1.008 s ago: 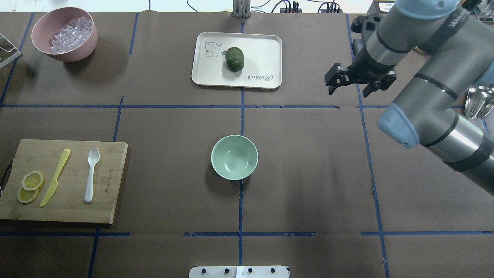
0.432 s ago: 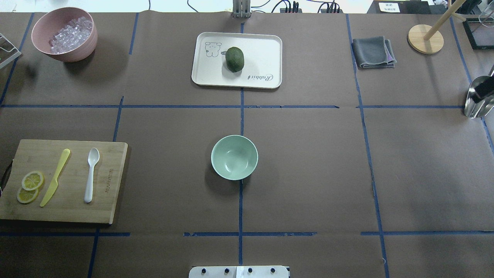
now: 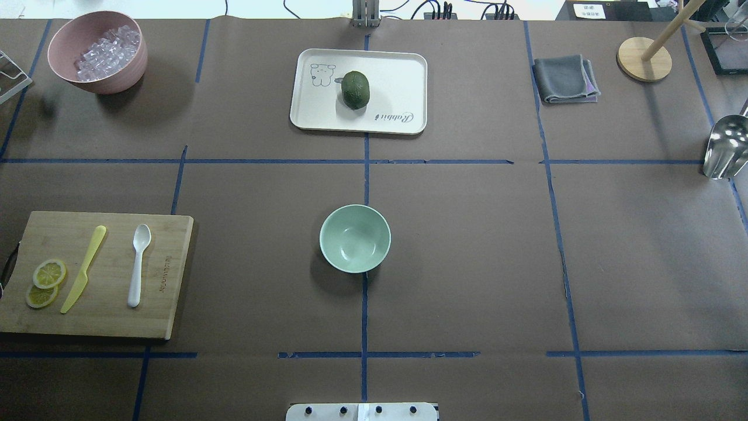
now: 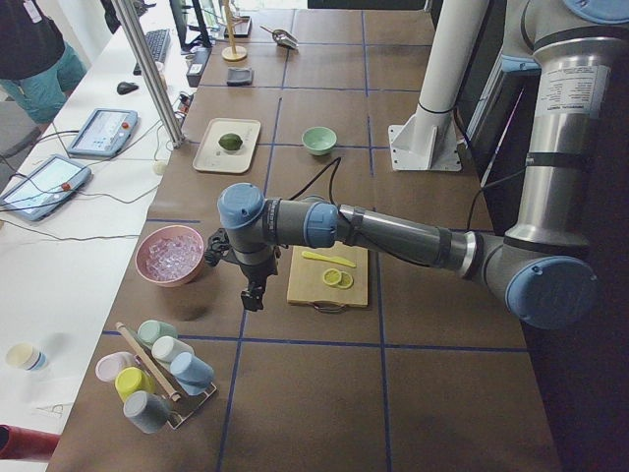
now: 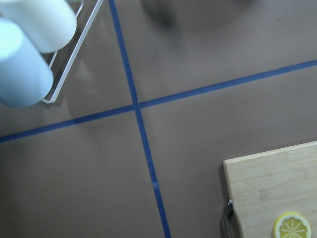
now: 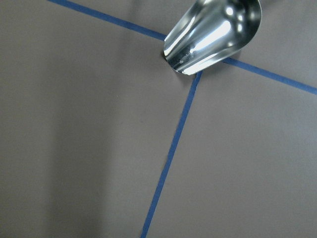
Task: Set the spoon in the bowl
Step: 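Move the left gripper over the white spoon on the cutting board, then lower the left gripper and grasp the white spoon's handle, then lift the spoon with the left gripper and carry it over the bowl, then lower the spoon into the green bowl and open the left gripper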
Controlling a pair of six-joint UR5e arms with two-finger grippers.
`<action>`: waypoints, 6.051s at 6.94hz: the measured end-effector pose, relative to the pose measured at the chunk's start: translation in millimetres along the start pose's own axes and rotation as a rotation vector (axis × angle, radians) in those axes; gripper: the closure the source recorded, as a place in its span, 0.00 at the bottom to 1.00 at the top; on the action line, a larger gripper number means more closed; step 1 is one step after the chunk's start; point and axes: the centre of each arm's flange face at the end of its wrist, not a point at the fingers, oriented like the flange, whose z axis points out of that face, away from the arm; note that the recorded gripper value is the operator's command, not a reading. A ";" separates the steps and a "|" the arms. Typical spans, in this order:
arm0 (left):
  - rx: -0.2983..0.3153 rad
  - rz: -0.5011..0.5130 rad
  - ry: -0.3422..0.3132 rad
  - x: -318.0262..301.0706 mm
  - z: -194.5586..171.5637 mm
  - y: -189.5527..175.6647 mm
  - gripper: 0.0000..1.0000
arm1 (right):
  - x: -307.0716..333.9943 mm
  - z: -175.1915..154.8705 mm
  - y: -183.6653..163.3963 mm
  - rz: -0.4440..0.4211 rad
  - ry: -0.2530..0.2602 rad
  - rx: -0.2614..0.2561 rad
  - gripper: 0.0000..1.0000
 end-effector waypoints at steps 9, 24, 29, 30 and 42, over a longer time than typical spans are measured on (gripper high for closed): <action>0.075 -0.288 0.073 266.2 146.0 15.5 0.00 | 4.8 1.3 19.5 0.061 -0.029 0.006 0.00; -0.006 -0.249 0.016 331.2 207.3 54.3 0.91 | 8.8 7.8 24.9 0.072 -0.031 -0.009 0.00; 0.007 -0.193 0.040 370.1 167.5 48.4 1.00 | 9.9 8.7 26.5 0.078 -0.032 -0.010 0.00; 0.019 -0.110 0.054 407.5 144.3 34.2 1.00 | 10.4 9.0 27.6 0.080 -0.032 -0.011 0.00; -0.024 0.110 -0.002 723.8 162.1 -66.6 0.00 | 10.4 9.0 28.6 0.087 -0.037 -0.010 0.00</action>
